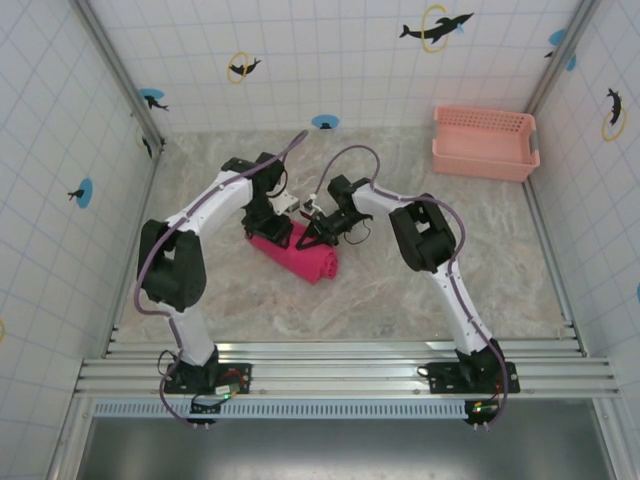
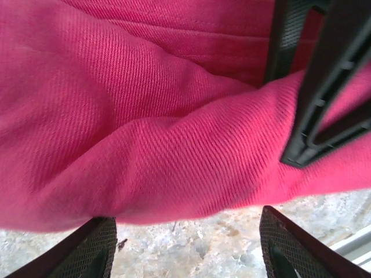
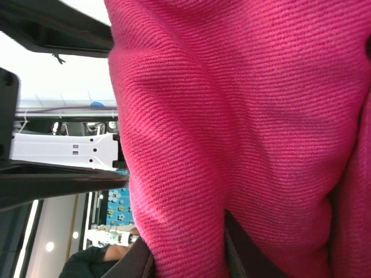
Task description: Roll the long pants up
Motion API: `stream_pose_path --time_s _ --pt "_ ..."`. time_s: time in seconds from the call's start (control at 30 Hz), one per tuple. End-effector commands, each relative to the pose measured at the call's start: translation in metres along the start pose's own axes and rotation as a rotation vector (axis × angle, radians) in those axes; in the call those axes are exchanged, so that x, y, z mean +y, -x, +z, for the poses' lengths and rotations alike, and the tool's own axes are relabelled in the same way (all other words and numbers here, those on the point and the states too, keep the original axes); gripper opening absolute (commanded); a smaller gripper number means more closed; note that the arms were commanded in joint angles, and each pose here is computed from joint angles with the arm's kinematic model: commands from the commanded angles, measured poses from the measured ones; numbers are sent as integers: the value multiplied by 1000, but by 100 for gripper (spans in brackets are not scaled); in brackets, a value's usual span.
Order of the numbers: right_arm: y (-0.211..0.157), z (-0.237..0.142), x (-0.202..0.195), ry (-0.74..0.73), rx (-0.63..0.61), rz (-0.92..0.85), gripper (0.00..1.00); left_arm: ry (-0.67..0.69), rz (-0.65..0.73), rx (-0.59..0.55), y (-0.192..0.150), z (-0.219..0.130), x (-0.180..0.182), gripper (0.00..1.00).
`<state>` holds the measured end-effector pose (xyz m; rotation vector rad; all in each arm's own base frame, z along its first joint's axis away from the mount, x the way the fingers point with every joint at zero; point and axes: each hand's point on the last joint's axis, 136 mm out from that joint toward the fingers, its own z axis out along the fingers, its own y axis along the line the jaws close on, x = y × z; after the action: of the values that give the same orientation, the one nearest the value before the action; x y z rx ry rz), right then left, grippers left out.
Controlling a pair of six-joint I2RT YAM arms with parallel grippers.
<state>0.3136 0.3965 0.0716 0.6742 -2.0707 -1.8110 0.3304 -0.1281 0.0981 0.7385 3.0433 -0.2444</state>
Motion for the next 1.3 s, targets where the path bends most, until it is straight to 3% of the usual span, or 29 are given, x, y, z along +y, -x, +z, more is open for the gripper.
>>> stream_pose_path --time_s 0.0,0.13,0.3,0.37,0.4,0.43,0.6,0.77,0.87,0.93,1.03,1.07,1.1,1.13,1.2,1.27 --pt "-10 -4 -67 -143 10 124 9 19 -20 28 15 21 9 66" --pt "-13 -2 -75 -142 15 141 9 121 -58 113 28 51 36 66" --pt "-18 -5 -75 -160 18 128 22 128 -61 151 48 74 46 66" --pt "-18 -12 -74 -197 12 112 36 138 -63 177 49 81 50 66" --pt "-18 -19 -72 -225 2 100 61 141 -63 197 47 86 51 66" --pt "-16 -29 -74 -291 -11 91 98 153 -60 206 47 85 53 66" --pt "2 -82 -47 -485 -189 -38 98 152 -46 270 39 105 57 67" --pt "-22 -103 2 -795 -146 -233 98 140 -41 277 42 105 55 67" --pt "-44 -103 14 -1078 -70 -351 98 144 -37 282 43 103 57 67" --pt "-53 -111 27 -1403 -32 -477 98 142 -34 283 44 102 56 67" --pt "-57 -99 71 -1827 -94 -825 98 136 -33 284 47 99 55 67" --pt "-60 -92 79 -1887 -130 -902 98 134 -33 282 48 98 55 67" --pt "-62 -78 83 -1884 -193 -945 98 134 -32 281 49 97 55 67" --pt "-67 -66 75 -1828 -179 -948 98 132 -32 279 49 96 55 67" --pt "-75 -39 54 -1641 -35 -929 98 136 -32 280 50 94 55 67" --pt "-81 -22 46 -1565 45 -886 98 136 -28 284 49 93 54 67"
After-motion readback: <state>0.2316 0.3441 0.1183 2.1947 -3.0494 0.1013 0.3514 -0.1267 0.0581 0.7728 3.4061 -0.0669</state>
